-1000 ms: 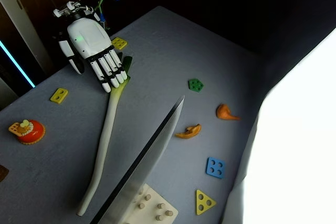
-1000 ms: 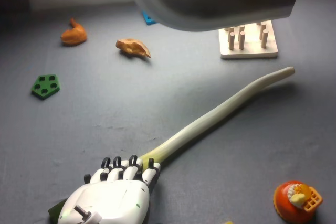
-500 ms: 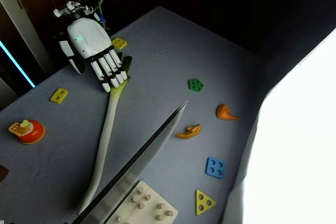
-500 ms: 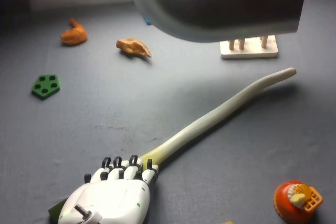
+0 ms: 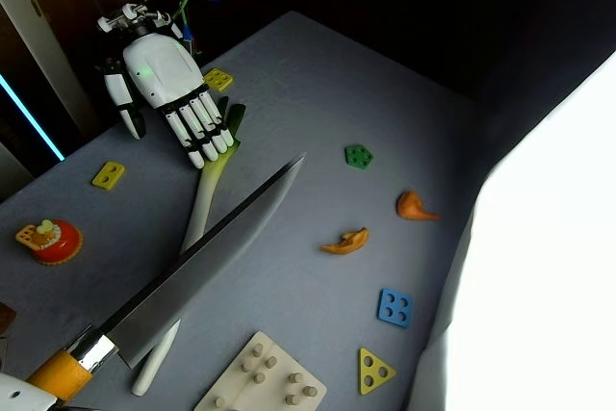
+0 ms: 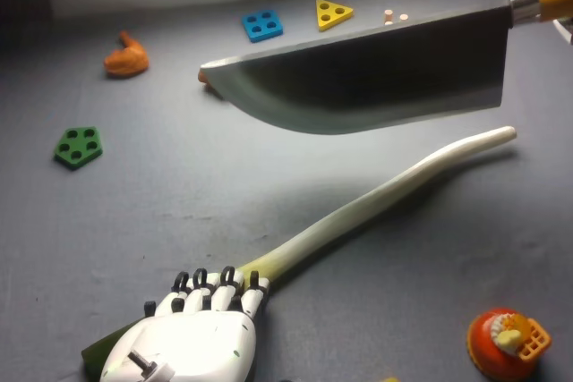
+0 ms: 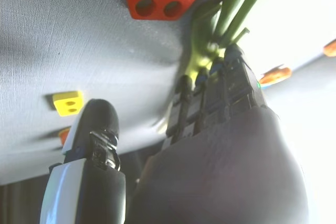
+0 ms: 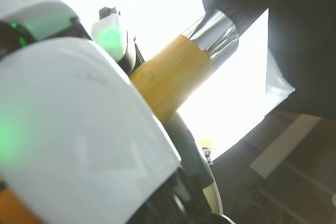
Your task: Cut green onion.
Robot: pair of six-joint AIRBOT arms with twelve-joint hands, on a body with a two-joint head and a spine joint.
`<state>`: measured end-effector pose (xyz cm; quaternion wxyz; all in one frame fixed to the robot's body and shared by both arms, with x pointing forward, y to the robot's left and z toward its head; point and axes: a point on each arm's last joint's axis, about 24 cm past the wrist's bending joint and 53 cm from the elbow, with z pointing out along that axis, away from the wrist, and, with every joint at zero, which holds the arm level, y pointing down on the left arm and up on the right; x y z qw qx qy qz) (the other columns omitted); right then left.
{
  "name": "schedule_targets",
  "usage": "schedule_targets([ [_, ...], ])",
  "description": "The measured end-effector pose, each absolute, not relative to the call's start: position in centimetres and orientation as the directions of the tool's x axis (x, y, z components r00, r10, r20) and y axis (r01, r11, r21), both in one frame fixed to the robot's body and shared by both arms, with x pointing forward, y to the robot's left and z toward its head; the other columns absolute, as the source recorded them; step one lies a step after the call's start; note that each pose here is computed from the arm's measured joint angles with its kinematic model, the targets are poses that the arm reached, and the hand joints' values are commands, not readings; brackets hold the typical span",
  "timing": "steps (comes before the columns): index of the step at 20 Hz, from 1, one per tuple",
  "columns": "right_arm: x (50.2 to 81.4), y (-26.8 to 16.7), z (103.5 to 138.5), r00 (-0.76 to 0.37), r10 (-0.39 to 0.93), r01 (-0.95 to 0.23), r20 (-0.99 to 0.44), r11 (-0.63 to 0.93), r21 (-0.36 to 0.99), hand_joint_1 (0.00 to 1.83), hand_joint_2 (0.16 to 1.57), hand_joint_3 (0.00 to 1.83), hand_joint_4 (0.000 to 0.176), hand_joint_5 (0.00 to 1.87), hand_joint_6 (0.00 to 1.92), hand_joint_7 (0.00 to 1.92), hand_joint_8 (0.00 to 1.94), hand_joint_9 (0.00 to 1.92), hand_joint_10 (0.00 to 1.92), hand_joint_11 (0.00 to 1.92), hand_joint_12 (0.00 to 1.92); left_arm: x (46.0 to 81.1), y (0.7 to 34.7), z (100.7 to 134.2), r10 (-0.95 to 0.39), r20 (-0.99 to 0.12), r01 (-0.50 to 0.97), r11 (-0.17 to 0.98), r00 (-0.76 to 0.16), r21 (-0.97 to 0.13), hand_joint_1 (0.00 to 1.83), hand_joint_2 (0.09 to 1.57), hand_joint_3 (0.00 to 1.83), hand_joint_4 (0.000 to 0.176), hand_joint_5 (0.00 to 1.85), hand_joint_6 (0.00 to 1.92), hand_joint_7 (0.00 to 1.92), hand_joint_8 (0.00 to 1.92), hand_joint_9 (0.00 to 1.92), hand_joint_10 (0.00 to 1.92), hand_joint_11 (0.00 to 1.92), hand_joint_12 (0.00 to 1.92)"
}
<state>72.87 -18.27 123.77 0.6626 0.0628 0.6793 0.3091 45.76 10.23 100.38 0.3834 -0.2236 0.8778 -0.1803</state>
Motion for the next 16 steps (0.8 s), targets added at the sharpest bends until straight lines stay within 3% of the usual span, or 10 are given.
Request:
schedule_targets([
  [2,72.6,-18.1,123.6,-0.117,0.519,-0.305,-0.847,0.793,0.528,1.53,0.95,0.50,0.176,1.18,1.92,1.58,1.94,1.65,1.92,1.71,1.92,45.8,10.2,100.4,-0.529,-0.594,-0.253,0.836,-0.606,-0.487,0.30,1.42,0.02,0.000,0.00,0.00,0.00,0.00,0.00,0.00,0.00,0.00],
  [6,72.2,-18.1,123.7,-0.083,0.529,-0.297,-0.844,0.796,0.528,1.53,0.97,0.49,0.176,1.24,1.92,1.59,1.94,1.66,1.92,1.71,1.92,45.8,10.2,100.4,-0.529,-0.594,-0.253,0.836,-0.607,-0.487,0.31,1.42,0.01,0.000,0.00,0.00,0.00,0.00,0.00,0.00,0.00,0.00],
  [11,72.0,-17.5,121.3,-0.102,0.522,-0.264,-0.847,0.806,0.529,1.55,0.96,0.49,0.176,1.25,1.92,1.58,1.94,1.64,1.92,1.70,1.92,45.8,10.2,100.4,-0.529,-0.594,-0.253,0.836,-0.607,-0.487,0.35,1.40,0.00,0.000,0.02,0.00,0.00,0.00,0.00,0.00,0.01,0.00],
  [14,71.7,-17.1,120.7,-0.092,0.524,-0.262,-0.847,0.808,0.528,1.55,0.93,0.54,0.176,1.35,1.92,1.58,1.94,1.62,1.92,1.69,1.92,45.8,10.2,100.4,-0.529,-0.593,-0.253,0.836,-0.607,-0.487,0.41,1.41,0.00,0.000,0.02,0.00,0.00,0.00,0.00,0.00,0.00,0.00],
  [16,71.4,-16.9,120.8,-0.081,0.518,-0.266,-0.852,0.812,0.519,1.52,0.97,0.49,0.176,1.29,1.92,1.56,1.94,1.62,1.92,1.68,1.92,45.8,10.2,100.4,-0.529,-0.594,-0.253,0.836,-0.606,-0.487,0.41,1.41,0.00,0.000,0.02,0.00,0.01,0.00,0.01,0.01,0.00,0.00],
])
